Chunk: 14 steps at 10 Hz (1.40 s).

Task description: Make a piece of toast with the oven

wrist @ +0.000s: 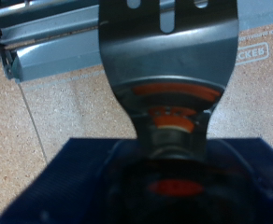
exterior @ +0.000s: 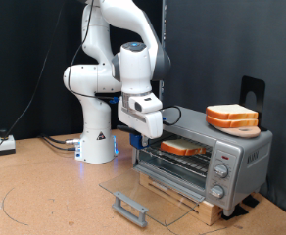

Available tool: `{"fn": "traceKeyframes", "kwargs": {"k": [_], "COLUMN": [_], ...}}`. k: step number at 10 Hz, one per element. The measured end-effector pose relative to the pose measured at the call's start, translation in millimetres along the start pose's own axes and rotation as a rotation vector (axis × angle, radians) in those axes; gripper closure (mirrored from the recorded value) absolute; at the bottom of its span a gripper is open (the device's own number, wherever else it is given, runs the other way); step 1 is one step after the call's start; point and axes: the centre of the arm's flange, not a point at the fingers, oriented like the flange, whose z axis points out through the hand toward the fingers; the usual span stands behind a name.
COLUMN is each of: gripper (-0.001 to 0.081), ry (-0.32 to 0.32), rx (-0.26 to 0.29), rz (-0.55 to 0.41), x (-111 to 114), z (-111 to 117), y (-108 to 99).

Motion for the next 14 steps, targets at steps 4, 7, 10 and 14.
{"fn": "traceKeyframes", "kwargs": {"k": [4, 7, 10, 14], "gripper": [0.0412, 0.0412, 0.0412, 0.0412], "ry": [-0.026, -0.041, 0.051, 0.244], "rx": [0.038, 0.087, 0.056, 0.08], "rz": [0.033, 0.087, 0.179, 0.245], "x": [-23, -66, -92, -88], "z": [-1, -3, -11, -24], "y": [12, 34, 54, 59]}}
